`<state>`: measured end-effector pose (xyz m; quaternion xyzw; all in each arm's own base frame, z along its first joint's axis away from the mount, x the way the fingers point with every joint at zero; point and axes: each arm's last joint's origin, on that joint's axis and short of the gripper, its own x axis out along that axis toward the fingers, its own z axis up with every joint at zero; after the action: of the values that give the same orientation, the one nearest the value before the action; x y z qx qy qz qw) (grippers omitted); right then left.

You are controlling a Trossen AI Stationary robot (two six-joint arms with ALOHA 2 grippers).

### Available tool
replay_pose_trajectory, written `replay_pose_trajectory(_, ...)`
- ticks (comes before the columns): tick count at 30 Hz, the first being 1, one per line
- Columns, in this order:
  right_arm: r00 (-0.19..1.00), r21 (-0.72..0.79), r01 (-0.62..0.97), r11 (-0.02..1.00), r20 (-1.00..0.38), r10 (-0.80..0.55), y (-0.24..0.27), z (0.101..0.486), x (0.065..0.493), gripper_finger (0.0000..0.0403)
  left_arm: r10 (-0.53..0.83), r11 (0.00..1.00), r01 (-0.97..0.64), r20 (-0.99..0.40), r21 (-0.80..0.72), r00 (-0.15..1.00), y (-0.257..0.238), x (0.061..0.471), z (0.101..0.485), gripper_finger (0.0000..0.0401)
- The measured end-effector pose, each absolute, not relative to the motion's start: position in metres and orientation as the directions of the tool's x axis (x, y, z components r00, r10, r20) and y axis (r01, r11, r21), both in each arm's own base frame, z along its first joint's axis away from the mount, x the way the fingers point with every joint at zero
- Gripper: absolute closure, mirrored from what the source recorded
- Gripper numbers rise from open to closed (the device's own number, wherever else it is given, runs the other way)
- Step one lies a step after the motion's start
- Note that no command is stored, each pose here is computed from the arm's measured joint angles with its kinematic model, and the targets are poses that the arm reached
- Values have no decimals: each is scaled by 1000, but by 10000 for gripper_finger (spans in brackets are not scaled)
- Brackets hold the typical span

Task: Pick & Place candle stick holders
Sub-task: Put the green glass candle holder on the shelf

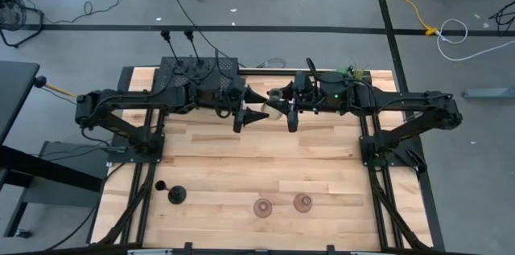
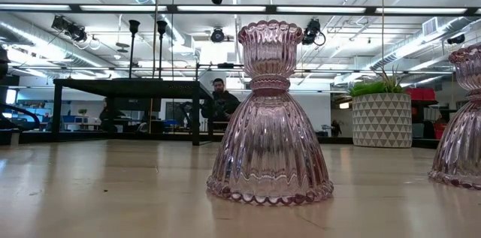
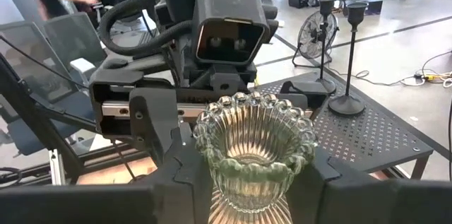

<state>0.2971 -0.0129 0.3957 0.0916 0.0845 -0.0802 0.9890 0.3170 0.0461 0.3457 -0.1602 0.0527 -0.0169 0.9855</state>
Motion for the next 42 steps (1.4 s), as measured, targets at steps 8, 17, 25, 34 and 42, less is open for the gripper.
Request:
replay_pose_trajectory(8, 971, 166, 176, 970, -191, -144, -13, 395, 297, 273, -57, 949, 29, -80, -315, 995, 46, 318, 347, 105)
replay_pose_trajectory(17, 969, 166, 178, 970, -202, -143, -13, 394, 297, 273, -59, 940, 28, -82, -341, 995, 46, 318, 346, 105)
replay_pose_trajectory(25, 969, 165, 178, 970, -203, -143, -13, 394, 297, 273, -65, 933, 46, -42, -356, 997, 46, 318, 350, 105)
replay_pose_trajectory(34, 969, 165, 176, 970, -205, -141, -13, 393, 297, 273, -70, 934, 56, -27, -354, 997, 40, 329, 344, 105)
replay_pose_trajectory(42, 966, 164, 178, 970, -215, -141, -13, 392, 296, 273, -91, 921, 82, -5, -381, 996, 38, 343, 332, 105)
